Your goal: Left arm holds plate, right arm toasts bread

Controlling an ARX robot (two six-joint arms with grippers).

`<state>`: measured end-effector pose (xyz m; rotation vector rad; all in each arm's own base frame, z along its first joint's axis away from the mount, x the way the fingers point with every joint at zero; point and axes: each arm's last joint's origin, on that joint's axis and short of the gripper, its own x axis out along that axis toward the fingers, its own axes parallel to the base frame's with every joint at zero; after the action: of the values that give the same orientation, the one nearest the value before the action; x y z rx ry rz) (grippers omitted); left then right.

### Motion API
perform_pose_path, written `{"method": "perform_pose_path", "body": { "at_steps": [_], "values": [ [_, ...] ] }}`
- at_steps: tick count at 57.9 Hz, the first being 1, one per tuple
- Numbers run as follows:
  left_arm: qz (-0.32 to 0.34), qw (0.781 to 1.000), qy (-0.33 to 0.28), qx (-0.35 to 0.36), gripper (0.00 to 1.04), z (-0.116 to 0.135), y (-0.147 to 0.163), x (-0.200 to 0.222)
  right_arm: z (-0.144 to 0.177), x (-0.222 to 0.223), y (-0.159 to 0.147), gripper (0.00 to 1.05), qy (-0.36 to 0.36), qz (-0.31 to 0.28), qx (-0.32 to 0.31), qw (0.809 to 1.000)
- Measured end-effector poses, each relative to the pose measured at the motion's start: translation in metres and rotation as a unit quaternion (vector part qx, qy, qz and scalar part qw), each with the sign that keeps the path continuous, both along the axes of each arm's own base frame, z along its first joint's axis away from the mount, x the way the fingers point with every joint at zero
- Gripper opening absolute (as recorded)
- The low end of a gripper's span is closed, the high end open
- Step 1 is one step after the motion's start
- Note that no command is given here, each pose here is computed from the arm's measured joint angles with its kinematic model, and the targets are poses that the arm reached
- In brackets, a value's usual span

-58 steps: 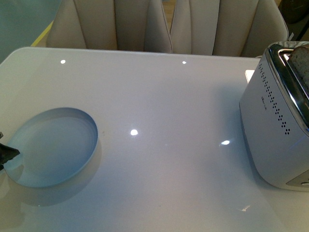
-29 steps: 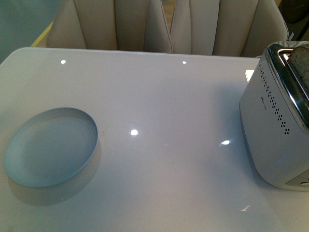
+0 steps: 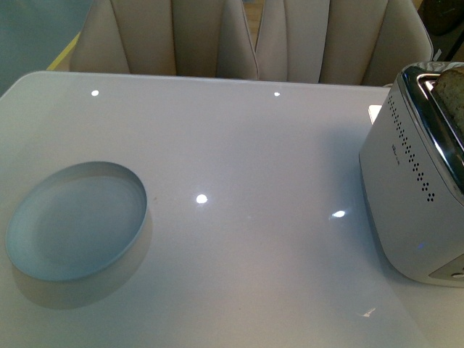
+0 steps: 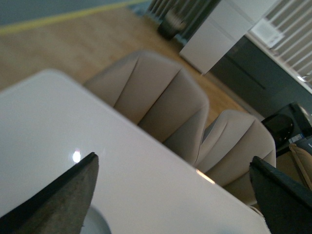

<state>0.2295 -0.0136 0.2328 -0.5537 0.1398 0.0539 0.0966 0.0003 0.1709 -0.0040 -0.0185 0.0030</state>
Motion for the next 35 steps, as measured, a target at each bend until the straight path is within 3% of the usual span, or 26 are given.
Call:
{"method": "perform_pose_path", "body": {
  "at_steps": [3,8,16,26,35],
  "values": [
    [-0.01,0.995,-0.055,0.086,0.78,0.002,-0.006,-0.013,0.0,0.0,0.0,0.96,0.0,0.0,0.0,1.0],
    [-0.02,0.978,-0.067,0.195,0.61,-0.003,-0.012,-0.035,0.0,0.0,0.0,0.96,0.0,0.0,0.0,1.0],
    [-0.028,0.966,-0.07,0.249,0.34,-0.017,-0.008,-0.054,0.0,0.0,0.0,0.96,0.0,0.0,0.0,1.0],
    [-0.029,0.962,-0.068,0.262,0.03,-0.032,0.0,-0.069,0.0,0.0,0.0,0.96,0.0,0.0,0.0,1.0],
    [-0.036,0.961,-0.069,0.265,0.03,-0.042,0.01,-0.08,0.0,0.0,0.0,0.96,0.0,0.0,0.0,1.0]
  ]
}}
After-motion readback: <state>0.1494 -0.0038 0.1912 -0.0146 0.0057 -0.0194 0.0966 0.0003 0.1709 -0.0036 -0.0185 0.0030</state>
